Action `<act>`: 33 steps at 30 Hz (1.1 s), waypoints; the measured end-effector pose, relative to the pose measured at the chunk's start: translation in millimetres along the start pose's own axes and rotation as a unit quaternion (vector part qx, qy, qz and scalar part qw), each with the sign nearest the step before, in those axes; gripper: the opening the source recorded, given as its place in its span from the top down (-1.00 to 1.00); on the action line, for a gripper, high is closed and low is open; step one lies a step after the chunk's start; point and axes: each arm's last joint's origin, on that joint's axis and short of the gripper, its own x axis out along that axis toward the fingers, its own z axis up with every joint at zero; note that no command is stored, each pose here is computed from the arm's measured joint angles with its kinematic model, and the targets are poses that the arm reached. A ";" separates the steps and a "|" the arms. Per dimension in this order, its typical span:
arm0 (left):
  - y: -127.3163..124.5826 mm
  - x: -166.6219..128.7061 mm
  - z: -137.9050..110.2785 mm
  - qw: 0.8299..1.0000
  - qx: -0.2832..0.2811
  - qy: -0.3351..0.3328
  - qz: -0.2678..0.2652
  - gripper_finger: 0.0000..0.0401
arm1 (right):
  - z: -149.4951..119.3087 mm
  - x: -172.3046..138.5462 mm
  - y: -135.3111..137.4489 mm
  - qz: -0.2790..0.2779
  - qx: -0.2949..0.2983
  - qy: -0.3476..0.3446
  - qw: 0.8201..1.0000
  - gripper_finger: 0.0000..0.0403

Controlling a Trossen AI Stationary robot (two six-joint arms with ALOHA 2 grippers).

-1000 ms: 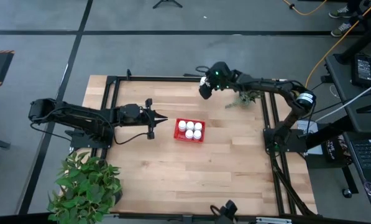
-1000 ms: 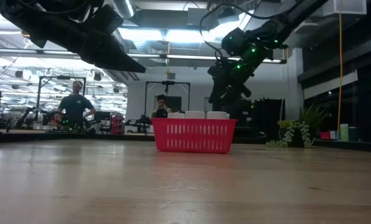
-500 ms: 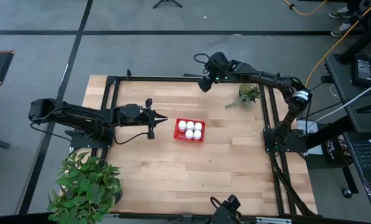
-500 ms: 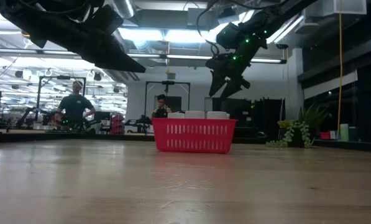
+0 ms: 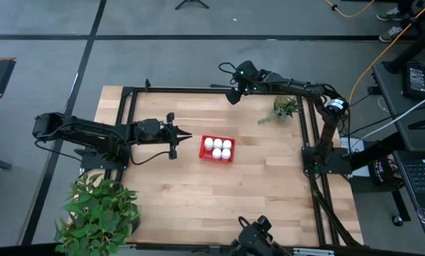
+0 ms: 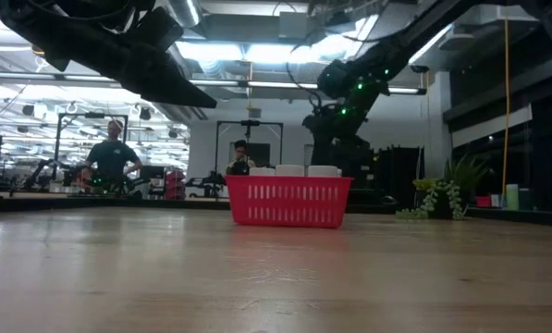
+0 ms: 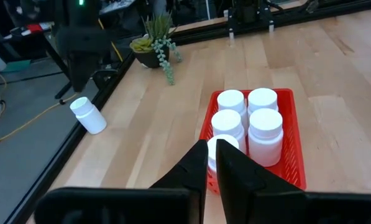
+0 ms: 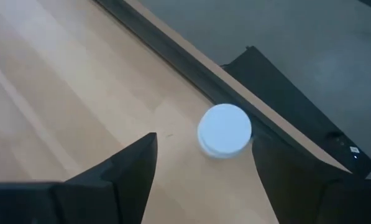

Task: Pick and place pill bottles into a basket
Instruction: Put the white pill bottle into the red basket

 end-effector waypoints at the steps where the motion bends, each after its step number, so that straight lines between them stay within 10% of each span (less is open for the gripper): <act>1: -0.1 0.0 0.0 1.000 0.000 0.000 0.000 0.86 | -0.4 4.5 -1.2 -0.001 0.001 0.000 1.000 -0.31; 33: 0.0 0.0 0.0 1.000 0.000 0.000 0.000 0.88 | -6.3 38.3 -7.7 -0.033 -0.005 -0.003 0.999 -0.31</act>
